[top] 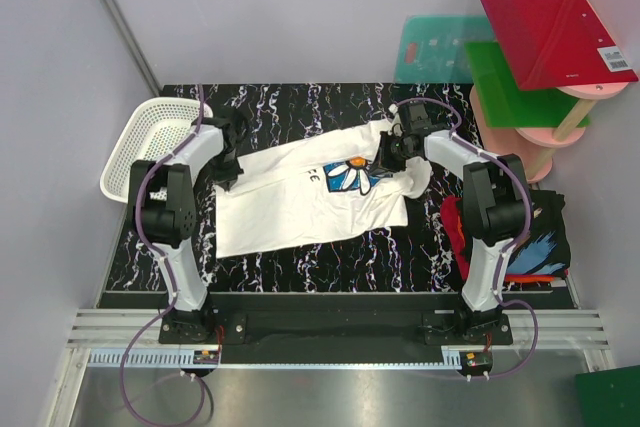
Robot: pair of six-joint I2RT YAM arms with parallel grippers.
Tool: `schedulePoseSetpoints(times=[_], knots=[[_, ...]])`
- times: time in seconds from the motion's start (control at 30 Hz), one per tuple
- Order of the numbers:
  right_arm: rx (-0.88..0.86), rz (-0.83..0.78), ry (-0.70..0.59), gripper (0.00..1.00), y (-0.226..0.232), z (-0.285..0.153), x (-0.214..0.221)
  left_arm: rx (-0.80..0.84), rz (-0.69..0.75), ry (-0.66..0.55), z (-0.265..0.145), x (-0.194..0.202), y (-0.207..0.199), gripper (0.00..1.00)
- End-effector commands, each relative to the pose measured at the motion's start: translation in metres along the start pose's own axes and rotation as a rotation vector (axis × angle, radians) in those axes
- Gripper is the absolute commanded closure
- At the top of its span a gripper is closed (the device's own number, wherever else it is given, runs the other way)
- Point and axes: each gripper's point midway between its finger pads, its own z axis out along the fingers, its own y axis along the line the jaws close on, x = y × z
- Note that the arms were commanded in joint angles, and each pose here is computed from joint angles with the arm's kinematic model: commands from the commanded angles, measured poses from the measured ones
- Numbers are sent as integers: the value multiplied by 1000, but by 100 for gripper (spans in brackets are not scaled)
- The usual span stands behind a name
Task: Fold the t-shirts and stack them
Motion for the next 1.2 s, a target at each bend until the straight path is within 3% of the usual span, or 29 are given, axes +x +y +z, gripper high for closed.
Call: schedulePoseSetpoints(times=[0.0, 0.17, 0.4, 0.73, 0.9, 1.17], knots=[[-33, -16, -6, 100, 9, 5, 0, -105, -73, -196, -38, -64, 15, 100], [14, 4, 4, 100, -2, 11, 4, -216, -72, -271, -61, -103, 26, 100], [192, 62, 62, 100, -31, 10, 12, -334, -66, -309, -67, -110, 46, 100], [510, 30, 8, 100, -77, -12, 4, -349, -66, -263, -49, -94, 46, 100], [538, 21, 29, 100, -82, -10, 9, -385, -59, -250, -47, -82, 56, 100], [541, 16, 36, 100, -84, -7, 10, -356, -12, -201, -45, -28, 48, 100]])
